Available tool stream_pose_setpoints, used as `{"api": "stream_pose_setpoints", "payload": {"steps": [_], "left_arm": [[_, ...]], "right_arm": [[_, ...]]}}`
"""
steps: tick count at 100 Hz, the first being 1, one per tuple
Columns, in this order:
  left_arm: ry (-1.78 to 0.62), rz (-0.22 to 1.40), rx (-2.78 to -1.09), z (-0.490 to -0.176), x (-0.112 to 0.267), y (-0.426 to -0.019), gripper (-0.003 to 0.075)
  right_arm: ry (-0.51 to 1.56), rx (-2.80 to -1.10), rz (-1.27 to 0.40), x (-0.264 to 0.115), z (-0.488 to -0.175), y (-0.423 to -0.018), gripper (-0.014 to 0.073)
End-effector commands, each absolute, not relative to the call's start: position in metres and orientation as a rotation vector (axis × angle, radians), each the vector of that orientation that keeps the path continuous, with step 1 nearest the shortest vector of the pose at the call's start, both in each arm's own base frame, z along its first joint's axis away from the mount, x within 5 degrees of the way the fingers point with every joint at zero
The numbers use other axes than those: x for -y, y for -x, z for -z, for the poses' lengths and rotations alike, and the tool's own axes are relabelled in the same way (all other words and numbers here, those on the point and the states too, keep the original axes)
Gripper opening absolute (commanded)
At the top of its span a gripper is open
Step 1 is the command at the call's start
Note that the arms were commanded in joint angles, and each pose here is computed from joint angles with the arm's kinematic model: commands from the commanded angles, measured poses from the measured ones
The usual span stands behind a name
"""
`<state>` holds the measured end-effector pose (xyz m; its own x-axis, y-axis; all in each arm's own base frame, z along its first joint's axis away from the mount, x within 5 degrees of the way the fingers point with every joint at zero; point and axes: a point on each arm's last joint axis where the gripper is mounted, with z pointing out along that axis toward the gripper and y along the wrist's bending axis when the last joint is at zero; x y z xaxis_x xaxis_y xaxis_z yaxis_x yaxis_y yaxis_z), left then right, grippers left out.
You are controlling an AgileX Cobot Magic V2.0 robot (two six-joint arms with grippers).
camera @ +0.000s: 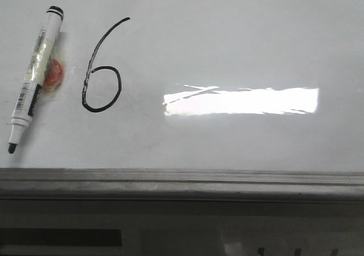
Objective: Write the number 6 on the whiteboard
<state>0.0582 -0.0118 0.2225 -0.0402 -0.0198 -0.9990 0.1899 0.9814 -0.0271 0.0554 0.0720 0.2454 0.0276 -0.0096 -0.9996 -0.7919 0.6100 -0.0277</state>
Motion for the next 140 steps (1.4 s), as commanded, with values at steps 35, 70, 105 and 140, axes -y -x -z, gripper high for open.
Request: {"api": "stream_pose_setpoints", "payload": {"steps": [35, 70, 105, 140], "left_arm": [[0.007, 0.080, -1.614, -0.194, 0.003, -0.054, -0.0020], [0.001, 0.096, -1.741, -0.182, 0.005, -0.053, -0.0020], [0.001, 0.096, -1.743, -0.182, 0.005, -0.053, -0.0020], [0.001, 0.096, -1.743, -0.182, 0.005, -0.053, -0.0020]], "right_arm": [[0.686, -1.332, -0.701, -0.072, -0.261, -0.056, -0.0064], [0.686, -1.332, -0.701, -0.072, -0.261, -0.056, -0.0064], [0.686, -1.332, -0.701, -0.072, -0.261, -0.056, -0.0064], [0.686, -1.332, -0.701, -0.072, -0.261, -0.056, -0.0064]]}}
